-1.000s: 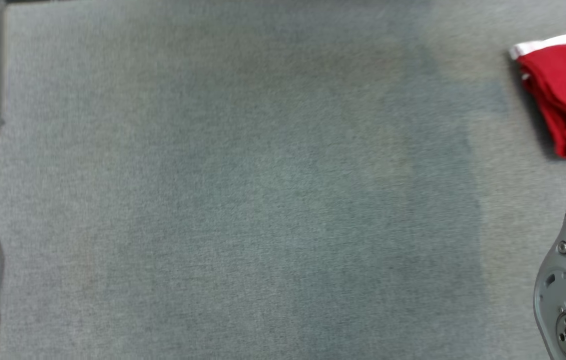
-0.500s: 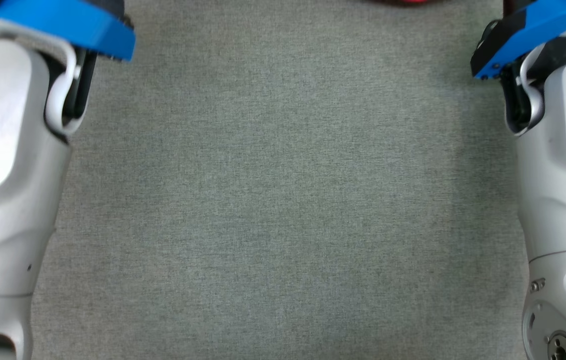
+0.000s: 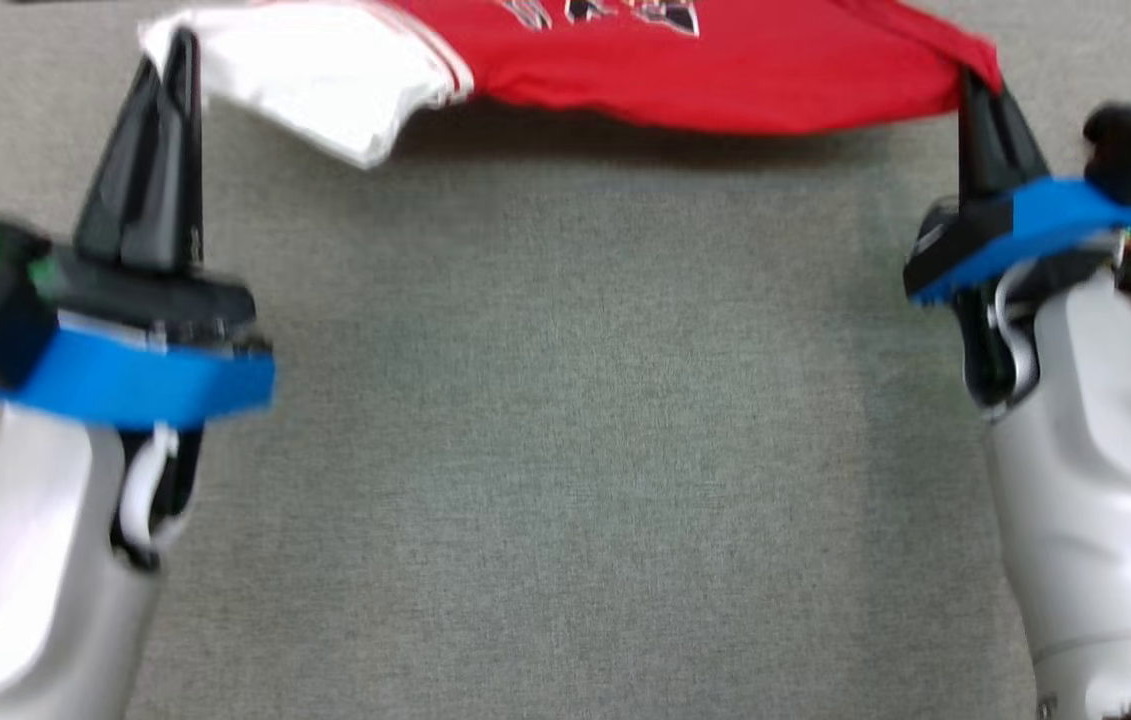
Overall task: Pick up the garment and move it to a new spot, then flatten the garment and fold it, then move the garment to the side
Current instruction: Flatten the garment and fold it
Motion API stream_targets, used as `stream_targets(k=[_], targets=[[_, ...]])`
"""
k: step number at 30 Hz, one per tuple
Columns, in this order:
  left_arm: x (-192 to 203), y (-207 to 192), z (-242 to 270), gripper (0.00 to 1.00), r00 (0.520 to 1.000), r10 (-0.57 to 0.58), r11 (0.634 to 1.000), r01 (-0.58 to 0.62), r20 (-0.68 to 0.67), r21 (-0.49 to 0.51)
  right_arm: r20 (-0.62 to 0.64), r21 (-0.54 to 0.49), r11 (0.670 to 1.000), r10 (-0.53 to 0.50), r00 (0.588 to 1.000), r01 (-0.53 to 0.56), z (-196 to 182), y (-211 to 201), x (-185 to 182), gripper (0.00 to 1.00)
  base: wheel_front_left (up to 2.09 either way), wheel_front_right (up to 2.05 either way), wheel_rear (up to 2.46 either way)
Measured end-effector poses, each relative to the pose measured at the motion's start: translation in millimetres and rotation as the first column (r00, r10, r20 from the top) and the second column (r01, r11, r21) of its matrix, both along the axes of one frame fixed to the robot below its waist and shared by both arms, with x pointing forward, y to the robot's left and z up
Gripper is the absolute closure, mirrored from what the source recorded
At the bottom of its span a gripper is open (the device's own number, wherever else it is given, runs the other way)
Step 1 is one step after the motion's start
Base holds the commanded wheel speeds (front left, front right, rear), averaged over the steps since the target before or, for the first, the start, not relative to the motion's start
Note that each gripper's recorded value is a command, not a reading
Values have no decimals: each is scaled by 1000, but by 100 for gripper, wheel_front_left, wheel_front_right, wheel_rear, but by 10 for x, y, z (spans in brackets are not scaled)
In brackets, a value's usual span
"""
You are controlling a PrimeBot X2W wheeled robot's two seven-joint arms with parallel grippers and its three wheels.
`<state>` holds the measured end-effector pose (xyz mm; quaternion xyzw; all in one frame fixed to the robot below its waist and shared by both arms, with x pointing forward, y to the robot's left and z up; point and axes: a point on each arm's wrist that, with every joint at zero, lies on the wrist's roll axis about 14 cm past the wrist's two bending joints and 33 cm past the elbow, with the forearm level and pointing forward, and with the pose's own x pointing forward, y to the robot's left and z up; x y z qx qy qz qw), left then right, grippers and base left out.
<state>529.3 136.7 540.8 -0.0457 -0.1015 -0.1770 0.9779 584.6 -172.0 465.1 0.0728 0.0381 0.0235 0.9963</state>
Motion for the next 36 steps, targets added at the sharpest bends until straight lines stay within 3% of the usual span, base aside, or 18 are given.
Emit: stream_targets(k=[12,19,28,36], targets=[[-1432,152,-107,100,986,109,991,-118,-126,-64,-12,88,996,-29,1000,30,41,-115,-1222,100,0,0,0],[-1999,142,-239,100,965,120,991,-131,-235,-32,-80,92,995,-35,996,42,6,-209,-1923,100,0,0,0],[-2274,-15,-583,100,915,43,997,-64,-401,-41,-210,93,994,-33,977,54,-178,-263,-2279,100,0,0,0],[-2180,-60,-782,100,894,10,997,-41,-449,-60,-333,52,998,-7,943,25,-491,-194,-2327,100,0,0,0]])
